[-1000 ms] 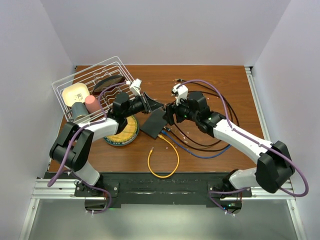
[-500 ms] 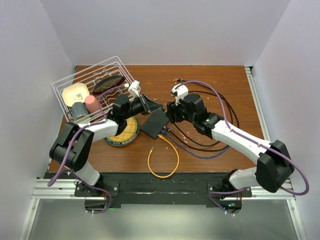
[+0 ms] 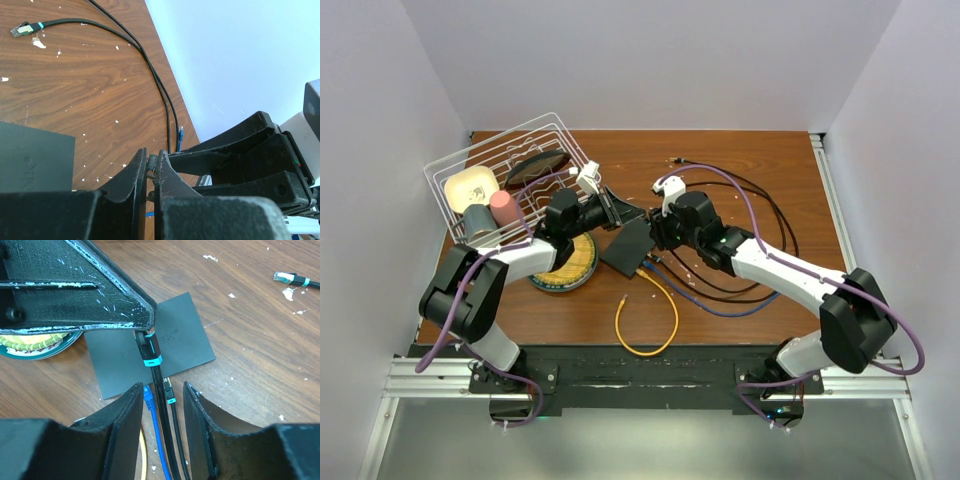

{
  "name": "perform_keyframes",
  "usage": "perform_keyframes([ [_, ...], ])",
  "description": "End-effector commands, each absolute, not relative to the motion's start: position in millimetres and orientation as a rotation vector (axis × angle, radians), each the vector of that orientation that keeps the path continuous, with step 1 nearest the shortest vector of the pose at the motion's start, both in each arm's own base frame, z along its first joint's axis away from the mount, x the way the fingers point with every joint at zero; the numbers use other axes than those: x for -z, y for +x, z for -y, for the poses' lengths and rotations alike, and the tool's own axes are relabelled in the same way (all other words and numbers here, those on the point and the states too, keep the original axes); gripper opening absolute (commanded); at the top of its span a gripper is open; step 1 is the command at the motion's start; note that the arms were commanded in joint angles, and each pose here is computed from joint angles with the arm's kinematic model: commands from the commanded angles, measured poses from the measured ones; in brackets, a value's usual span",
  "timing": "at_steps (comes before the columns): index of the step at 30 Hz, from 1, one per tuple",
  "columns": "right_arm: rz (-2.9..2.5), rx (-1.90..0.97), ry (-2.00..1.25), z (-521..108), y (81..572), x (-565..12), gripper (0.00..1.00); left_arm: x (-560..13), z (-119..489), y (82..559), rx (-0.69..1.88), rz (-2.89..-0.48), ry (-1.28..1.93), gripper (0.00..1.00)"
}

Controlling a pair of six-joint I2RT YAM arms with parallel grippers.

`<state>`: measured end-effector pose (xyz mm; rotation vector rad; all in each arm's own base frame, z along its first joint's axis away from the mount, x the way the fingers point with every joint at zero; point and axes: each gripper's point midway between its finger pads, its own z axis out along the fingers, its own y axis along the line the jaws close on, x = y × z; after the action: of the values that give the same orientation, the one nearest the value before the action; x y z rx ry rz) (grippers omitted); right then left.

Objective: Insert the plug into the switch port

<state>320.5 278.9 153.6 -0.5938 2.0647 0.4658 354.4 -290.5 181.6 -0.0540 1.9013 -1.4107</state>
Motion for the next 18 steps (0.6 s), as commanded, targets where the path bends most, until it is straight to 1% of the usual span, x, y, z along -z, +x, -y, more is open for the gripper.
perform_keyframes([
  [1,-1.956,-0.490,-0.540,-291,335,-189,0.40,-197,296,358,1.436,-1.843,-0.016,0.00],
  [5,-1.940,-0.501,-0.531,-294,336,-190,0.40,-195,297,359,1.439,-1.845,-0.009,0.00],
  [9,-1.950,-0.500,-0.530,-296,338,-185,0.26,-195,298,358,1.451,-1.844,0.001,0.00],
  [11,-1.955,-0.498,-0.541,-298,339,-183,0.22,-195,298,357,1.452,-1.843,-0.002,0.00],
  [15,-1.964,-0.496,-0.556,-300,338,-178,0.21,-199,298,358,1.453,-1.833,0.003,0.00],
  [18,-1.963,-0.502,-0.564,-301,337,-178,0.26,-196,297,358,1.448,-1.842,-0.006,0.00],
])
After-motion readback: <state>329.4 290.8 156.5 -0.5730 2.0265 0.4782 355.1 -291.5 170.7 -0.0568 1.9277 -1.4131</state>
